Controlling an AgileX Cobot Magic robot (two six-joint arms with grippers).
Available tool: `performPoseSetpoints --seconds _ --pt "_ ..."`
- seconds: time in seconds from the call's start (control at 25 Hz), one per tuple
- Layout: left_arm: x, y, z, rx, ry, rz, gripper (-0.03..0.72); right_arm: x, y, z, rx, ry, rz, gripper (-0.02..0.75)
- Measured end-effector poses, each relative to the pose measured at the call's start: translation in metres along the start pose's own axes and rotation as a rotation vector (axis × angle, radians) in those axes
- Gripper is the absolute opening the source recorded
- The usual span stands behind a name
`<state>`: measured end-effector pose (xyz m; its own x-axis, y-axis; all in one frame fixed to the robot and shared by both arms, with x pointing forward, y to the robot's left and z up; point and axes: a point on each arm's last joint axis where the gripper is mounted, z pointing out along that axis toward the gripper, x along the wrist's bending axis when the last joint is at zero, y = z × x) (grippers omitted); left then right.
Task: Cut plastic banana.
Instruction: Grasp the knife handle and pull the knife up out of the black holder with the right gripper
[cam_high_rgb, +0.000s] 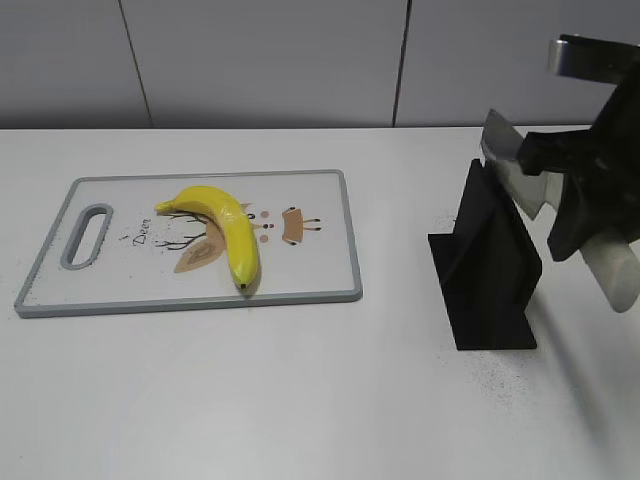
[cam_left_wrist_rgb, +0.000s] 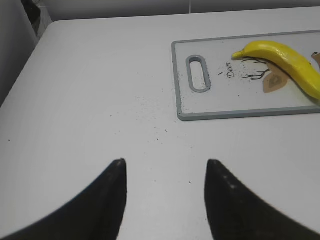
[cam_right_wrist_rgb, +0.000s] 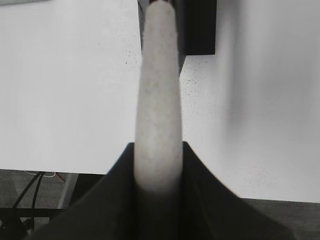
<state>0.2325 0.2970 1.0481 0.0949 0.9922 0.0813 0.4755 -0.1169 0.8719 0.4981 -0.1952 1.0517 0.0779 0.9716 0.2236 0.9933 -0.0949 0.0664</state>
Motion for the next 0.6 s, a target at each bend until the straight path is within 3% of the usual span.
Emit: performPoseSetpoints --seconds 0.28,0.6 --pt "0.0 0.0 0.0 -0.004 0.002 0.0 0.491 0.003 -0.007 -0.036 -0.088 0.026 -0.058 0.188" --pt "0.003 0.032 -0.01 -0.061 0.009 0.0 0.491 0.019 0.015 -0.065 -0.192 0.037 -0.383 0.188"
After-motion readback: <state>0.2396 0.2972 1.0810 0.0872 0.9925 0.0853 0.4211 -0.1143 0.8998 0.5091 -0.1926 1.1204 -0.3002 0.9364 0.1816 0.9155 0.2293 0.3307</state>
